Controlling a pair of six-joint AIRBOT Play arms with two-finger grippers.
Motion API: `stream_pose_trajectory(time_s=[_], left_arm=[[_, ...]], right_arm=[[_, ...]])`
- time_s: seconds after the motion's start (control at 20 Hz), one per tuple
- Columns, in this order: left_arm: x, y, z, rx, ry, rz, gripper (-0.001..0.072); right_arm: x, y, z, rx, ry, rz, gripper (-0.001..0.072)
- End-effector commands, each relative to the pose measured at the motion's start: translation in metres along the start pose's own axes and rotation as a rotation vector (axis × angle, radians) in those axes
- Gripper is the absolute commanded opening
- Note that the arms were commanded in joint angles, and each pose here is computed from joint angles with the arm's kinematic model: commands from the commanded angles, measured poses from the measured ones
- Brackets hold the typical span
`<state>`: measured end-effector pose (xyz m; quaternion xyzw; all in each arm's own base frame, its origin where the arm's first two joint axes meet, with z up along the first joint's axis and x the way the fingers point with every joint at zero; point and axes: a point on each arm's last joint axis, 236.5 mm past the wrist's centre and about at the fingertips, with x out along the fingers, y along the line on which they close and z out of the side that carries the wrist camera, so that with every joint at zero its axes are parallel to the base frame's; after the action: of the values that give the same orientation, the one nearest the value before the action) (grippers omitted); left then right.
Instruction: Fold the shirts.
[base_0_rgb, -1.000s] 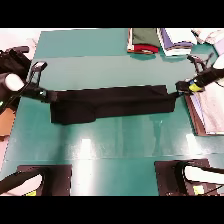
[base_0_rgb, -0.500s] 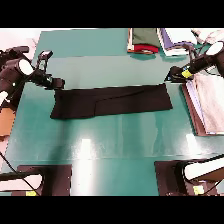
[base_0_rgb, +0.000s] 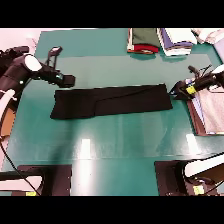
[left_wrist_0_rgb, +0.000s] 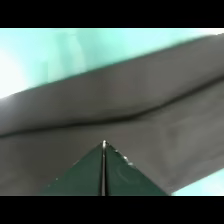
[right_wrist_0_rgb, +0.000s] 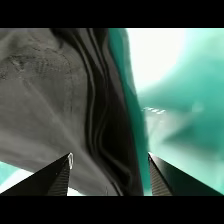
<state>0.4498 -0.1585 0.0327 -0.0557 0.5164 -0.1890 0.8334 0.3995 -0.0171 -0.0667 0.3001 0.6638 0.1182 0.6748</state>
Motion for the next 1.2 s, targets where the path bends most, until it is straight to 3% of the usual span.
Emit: stream_pose_trajectory(time_s=[0.0,0.15,0.2,0.4,0.75,1.15], left_arm=[[0.026,-0.046,-0.003,0.006,0.001,-0.064,0.002],[0.053,-0.081,-0.006,0.052,-0.013,-0.101,0.0019],[0.061,-0.091,-0.009,0.054,-0.01,-0.111,0.0019],[0.103,-0.126,-0.018,0.07,0.038,-0.156,0.0019],[0.156,-0.138,-0.035,0.02,0.135,-0.189,0.0019],[0.121,-0.124,0.006,0.034,0.098,-0.183,0.0019]], right_arm=[[0.035,0.015,-0.002,-0.014,0.012,0.074,0.0468],[0.034,0.044,0.011,-0.143,-0.017,0.058,0.004],[0.022,0.058,0.019,-0.184,-0.048,0.059,0.0018],[-0.052,0.14,0.033,-0.337,-0.193,0.067,0.0016],[-0.118,0.296,-0.01,-0.648,-0.331,0.13,0.0016],[-0.11,0.376,-0.056,-0.804,-0.326,0.207,0.0016]])
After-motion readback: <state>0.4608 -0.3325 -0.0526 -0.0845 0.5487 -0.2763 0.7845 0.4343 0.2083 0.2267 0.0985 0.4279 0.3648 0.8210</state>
